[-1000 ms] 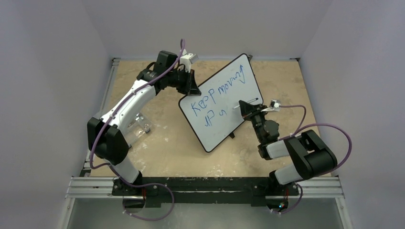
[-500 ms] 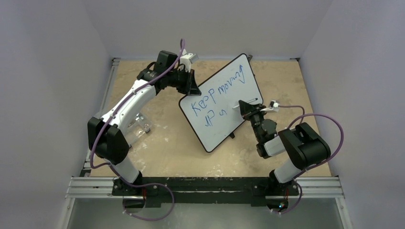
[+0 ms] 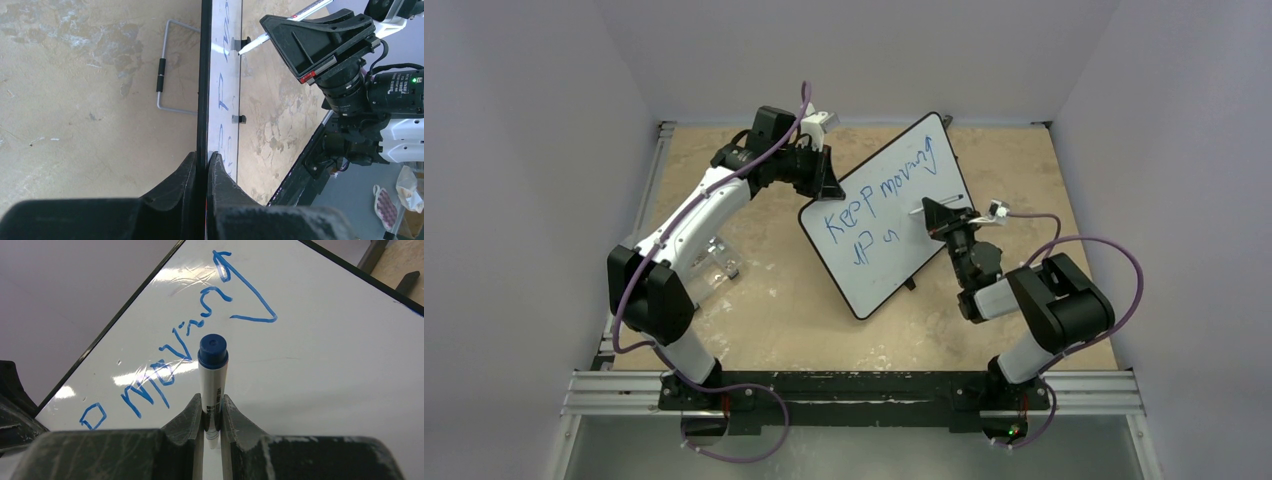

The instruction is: Write a sentence on the whiteboard

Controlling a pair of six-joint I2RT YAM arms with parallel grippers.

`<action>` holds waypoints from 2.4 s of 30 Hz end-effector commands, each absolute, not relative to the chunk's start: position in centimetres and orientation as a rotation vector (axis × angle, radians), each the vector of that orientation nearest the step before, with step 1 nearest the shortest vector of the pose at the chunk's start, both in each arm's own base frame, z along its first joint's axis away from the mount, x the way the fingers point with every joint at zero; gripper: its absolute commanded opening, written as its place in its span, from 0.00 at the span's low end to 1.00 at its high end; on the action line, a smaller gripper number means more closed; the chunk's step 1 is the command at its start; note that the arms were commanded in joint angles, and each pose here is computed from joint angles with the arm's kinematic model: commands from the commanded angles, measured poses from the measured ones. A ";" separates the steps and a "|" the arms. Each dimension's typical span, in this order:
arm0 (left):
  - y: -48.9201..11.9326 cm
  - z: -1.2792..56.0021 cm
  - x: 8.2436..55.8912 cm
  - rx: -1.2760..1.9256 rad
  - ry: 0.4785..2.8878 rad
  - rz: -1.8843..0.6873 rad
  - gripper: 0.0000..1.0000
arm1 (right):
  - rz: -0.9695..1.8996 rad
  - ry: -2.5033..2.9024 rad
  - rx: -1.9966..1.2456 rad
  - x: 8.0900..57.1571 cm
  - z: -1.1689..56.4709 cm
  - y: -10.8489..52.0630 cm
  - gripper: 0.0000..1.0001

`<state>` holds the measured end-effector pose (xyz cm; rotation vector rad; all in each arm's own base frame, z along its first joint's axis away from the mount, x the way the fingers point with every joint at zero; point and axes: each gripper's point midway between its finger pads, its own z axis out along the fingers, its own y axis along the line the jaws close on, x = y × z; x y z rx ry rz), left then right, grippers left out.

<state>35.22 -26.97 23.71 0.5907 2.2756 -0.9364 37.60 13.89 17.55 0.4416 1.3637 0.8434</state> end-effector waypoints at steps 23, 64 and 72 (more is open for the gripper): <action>-22.4 19.7 37.0 0.524 2.421 -0.594 0.00 | 1.015 1.151 0.339 36.8 22.5 15.4 0.00; -21.7 19.5 35.2 0.553 2.476 -0.590 0.00 | 0.857 1.130 0.350 34.5 25.7 12.4 0.00; -20.1 18.0 34.6 0.540 2.506 -0.493 0.00 | 0.789 1.134 0.337 32.3 27.7 10.9 0.00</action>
